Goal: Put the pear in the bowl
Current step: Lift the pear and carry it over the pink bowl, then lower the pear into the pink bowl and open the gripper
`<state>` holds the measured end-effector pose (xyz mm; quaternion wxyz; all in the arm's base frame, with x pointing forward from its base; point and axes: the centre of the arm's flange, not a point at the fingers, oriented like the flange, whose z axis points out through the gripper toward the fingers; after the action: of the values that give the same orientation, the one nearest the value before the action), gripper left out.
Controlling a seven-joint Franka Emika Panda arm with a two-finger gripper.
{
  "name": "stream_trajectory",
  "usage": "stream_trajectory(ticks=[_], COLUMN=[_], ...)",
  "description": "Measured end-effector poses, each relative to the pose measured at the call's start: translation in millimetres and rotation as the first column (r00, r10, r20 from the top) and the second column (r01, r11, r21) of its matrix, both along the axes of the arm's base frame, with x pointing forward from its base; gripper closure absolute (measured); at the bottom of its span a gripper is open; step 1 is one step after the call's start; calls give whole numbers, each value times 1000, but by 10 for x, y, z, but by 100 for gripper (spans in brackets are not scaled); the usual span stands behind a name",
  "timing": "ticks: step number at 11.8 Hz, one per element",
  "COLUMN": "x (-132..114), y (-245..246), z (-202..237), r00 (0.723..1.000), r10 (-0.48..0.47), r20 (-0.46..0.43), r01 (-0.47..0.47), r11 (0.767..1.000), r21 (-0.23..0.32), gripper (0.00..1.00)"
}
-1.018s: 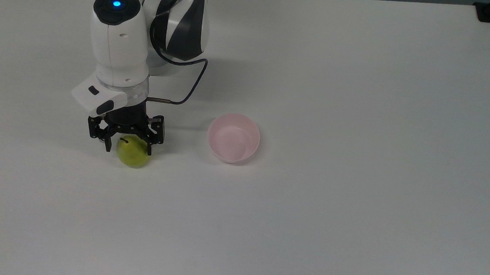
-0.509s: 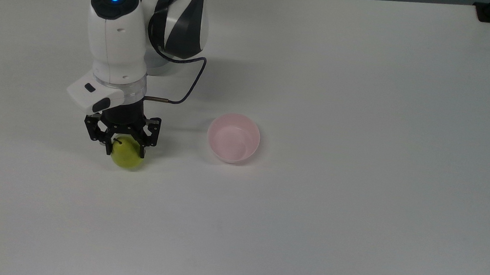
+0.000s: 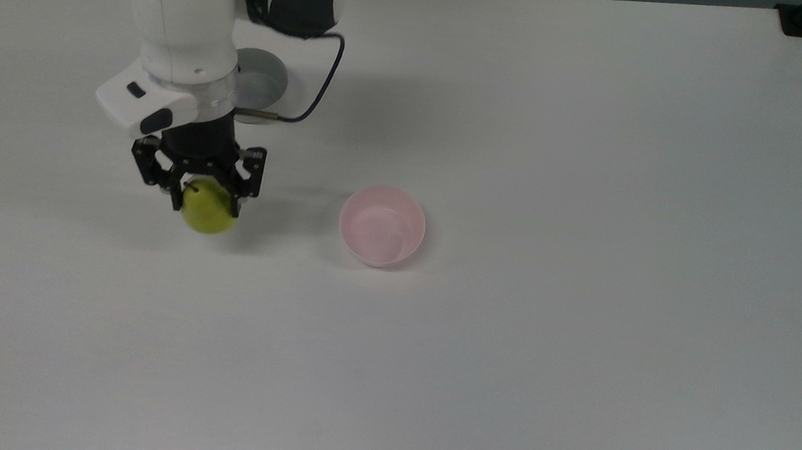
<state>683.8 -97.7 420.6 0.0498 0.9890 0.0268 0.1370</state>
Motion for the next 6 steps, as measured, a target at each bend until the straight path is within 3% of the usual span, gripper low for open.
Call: stream_trajectory(ticks=[6], x=[-83], y=[1379], z=[59], r00=[998], r10=[19], r20=[-67], r01=[-16], r11=[999], r21=[46], gripper=[32])
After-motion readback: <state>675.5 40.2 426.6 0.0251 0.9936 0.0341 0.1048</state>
